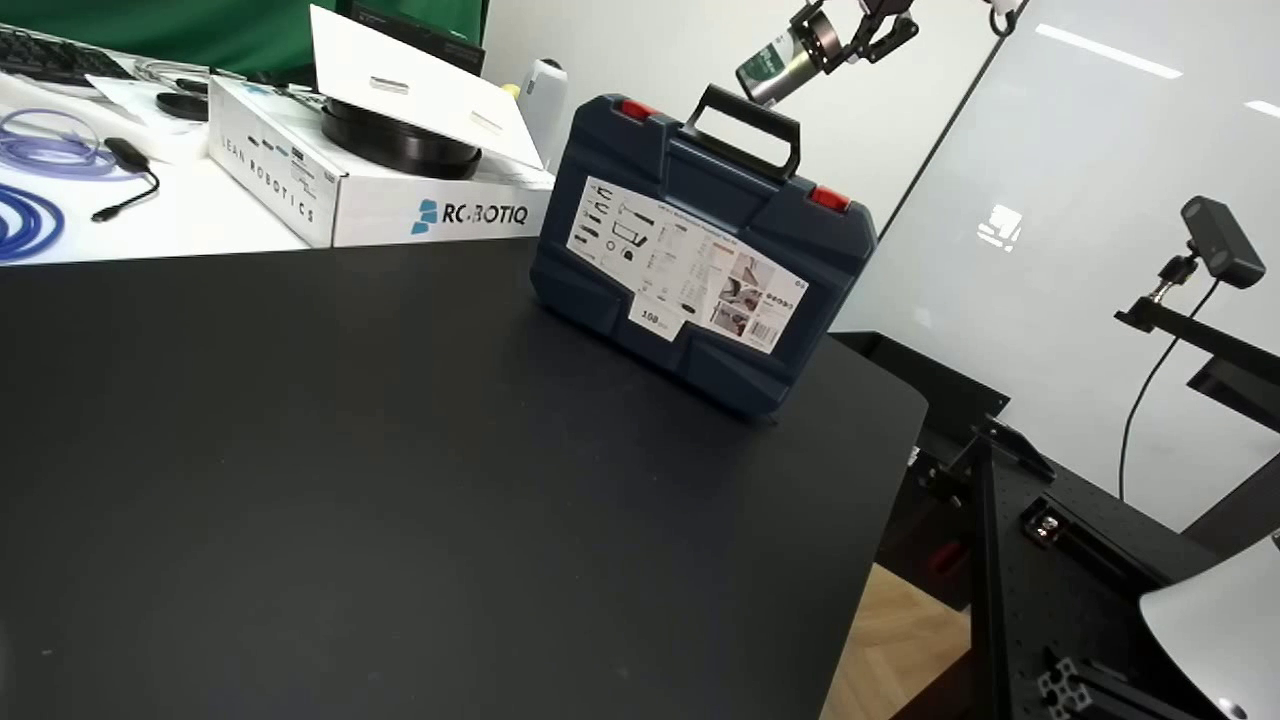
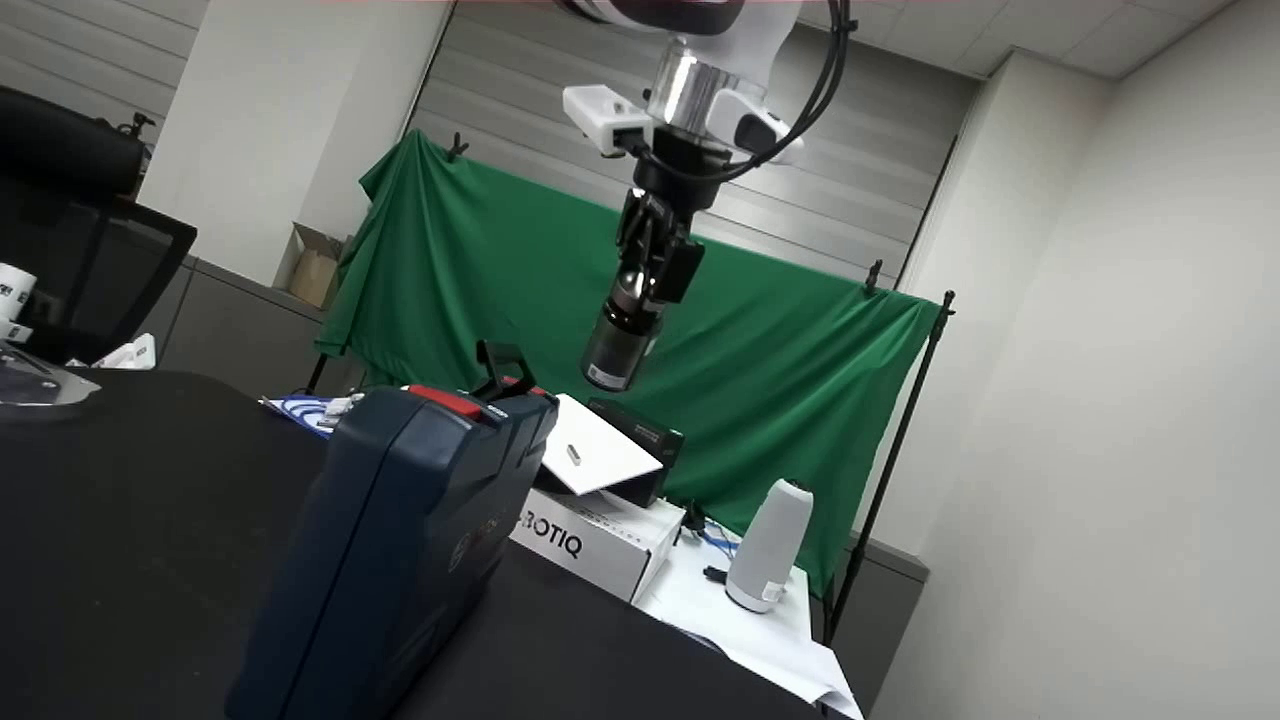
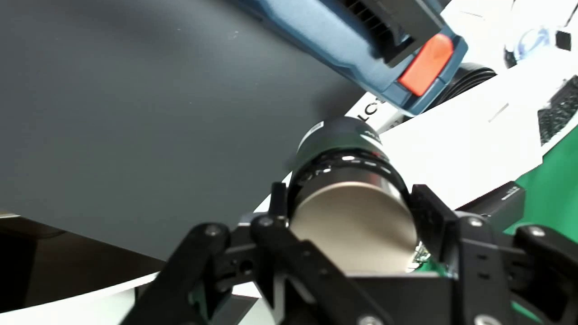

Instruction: Move the bottle to the left side of the table

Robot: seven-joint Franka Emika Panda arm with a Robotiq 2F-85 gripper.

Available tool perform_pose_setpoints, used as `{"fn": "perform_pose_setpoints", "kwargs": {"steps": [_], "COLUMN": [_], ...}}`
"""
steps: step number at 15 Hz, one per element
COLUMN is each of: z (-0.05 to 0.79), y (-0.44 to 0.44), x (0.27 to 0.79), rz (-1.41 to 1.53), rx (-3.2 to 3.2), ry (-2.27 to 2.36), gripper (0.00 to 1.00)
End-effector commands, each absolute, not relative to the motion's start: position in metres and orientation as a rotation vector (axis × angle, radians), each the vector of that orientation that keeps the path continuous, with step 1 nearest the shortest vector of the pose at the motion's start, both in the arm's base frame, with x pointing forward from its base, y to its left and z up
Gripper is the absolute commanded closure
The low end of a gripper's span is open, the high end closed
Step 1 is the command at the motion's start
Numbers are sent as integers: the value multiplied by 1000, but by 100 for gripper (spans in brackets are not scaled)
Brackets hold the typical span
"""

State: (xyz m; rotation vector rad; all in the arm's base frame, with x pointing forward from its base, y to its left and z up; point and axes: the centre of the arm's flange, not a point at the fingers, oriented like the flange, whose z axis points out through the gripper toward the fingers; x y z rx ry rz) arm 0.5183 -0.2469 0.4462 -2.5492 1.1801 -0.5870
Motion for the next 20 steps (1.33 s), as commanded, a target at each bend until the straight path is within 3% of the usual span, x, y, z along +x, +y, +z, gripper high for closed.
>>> {"fn": "perform_pose_setpoints", "kwargs": {"steps": [1,8,20], "z": [455,448,356], "y": [-224,-185,-79], "x": [490,463,417], "rz": [-624,-556,-418], "rx": [-2454,-2440,-2646], "ry": [1051,849,521], "gripper": [57,57,57]}}
